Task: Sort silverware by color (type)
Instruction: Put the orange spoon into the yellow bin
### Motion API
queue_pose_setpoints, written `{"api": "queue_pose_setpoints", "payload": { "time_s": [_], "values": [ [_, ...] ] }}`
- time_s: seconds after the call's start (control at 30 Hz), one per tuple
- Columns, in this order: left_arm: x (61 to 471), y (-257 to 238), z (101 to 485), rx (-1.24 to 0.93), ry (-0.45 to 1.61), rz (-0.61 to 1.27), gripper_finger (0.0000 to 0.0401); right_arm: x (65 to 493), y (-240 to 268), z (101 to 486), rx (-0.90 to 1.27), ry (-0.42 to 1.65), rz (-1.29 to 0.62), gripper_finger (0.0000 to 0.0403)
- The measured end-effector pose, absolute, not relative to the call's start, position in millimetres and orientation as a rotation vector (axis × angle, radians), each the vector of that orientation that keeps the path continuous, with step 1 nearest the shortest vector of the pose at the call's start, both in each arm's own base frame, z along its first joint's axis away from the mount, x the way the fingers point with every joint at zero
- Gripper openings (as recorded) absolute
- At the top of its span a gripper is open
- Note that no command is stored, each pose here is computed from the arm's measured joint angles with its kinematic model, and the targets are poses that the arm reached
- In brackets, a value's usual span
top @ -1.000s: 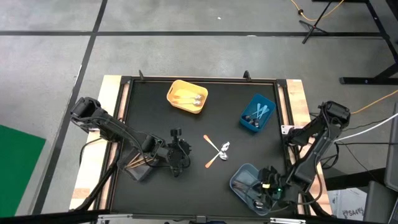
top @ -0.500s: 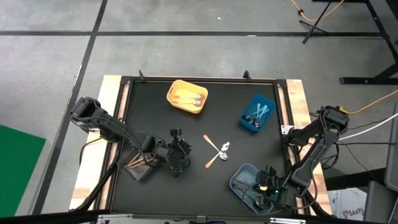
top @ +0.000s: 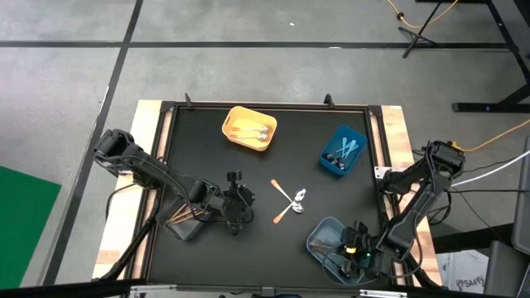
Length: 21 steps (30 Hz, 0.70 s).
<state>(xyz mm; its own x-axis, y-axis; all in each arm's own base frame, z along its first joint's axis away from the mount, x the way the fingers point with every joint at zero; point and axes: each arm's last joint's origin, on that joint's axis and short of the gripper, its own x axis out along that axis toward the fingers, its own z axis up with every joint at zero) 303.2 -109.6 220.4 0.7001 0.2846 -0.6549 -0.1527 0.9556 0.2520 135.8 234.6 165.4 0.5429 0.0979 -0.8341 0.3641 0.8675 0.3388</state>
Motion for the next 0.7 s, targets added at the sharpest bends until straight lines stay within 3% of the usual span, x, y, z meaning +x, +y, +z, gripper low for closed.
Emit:
{"api": "queue_pose_setpoints", "payload": {
  "time_s": [0.4,0.7],
  "values": [
    [303,-110,220,0.184,0.758,0.245,0.0060,136,235,166,0.523,1.006,-0.159,0.0090],
    [303,-110,220,0.184,0.758,0.245,0.0060,138,228,183,0.540,1.098,-0.050,0.0089]
  ]
}}
